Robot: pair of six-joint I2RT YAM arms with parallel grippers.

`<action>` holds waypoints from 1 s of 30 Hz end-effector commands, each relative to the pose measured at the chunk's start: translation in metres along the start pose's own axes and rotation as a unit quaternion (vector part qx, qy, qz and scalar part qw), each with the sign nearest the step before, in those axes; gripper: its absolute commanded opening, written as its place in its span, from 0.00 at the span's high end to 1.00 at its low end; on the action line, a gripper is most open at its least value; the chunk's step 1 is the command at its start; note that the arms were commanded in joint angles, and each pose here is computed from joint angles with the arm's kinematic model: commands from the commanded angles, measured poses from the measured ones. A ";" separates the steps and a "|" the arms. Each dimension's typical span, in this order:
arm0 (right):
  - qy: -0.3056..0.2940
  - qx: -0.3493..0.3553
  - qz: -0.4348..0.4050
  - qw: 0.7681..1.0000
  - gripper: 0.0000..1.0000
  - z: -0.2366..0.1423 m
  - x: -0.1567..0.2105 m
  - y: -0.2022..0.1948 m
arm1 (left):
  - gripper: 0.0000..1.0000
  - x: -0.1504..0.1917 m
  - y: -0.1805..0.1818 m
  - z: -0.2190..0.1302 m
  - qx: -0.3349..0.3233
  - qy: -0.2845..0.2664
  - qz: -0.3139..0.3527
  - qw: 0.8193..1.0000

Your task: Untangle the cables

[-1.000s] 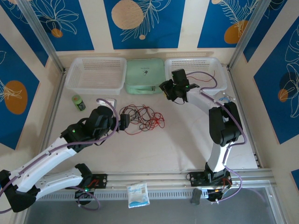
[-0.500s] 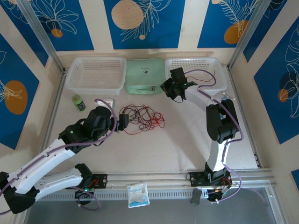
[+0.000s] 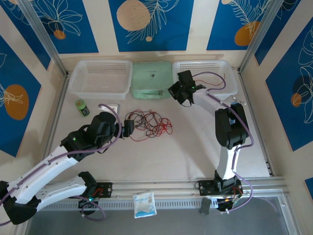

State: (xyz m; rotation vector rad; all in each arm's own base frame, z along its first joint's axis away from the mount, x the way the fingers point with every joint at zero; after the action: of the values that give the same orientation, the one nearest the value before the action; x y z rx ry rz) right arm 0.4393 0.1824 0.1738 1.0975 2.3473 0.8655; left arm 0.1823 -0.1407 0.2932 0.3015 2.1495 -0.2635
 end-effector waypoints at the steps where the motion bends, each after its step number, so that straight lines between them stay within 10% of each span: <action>1: -0.010 -0.035 -0.018 0.999 1.00 -0.024 -0.007 0.024 | 0.05 0.002 0.007 -0.003 -0.018 0.000 0.008 1.000; 10: -0.065 -0.069 -0.021 0.995 1.00 -0.078 -0.070 0.035 | 0.05 0.001 0.003 0.000 -0.004 0.000 0.010 1.000; 25: -0.035 0.117 -0.032 0.992 0.99 0.026 -0.196 -0.025 | 0.06 0.005 -0.010 0.023 0.011 0.032 -0.002 0.999; 30: -0.018 0.109 -0.060 0.992 0.78 0.018 -0.195 -0.014 | 0.06 0.004 -0.009 0.023 0.003 0.032 -0.004 0.999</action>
State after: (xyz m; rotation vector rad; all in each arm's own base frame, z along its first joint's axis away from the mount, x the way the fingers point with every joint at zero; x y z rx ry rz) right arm 0.5692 0.0227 0.1355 1.1317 2.4583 0.5455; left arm 0.1926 -0.1562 0.2748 0.3428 2.2228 -0.2555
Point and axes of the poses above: each hand's point on the last joint's axis, 136 mm out from that joint toward the fingers, its own z axis out along the fingers, its own y axis along the line the jaws close on, x = y × z, the point moved 7 cm from there along -z, back along the fingers, and after that the axes turned 8 degrees about z, right-handed, at the moved point
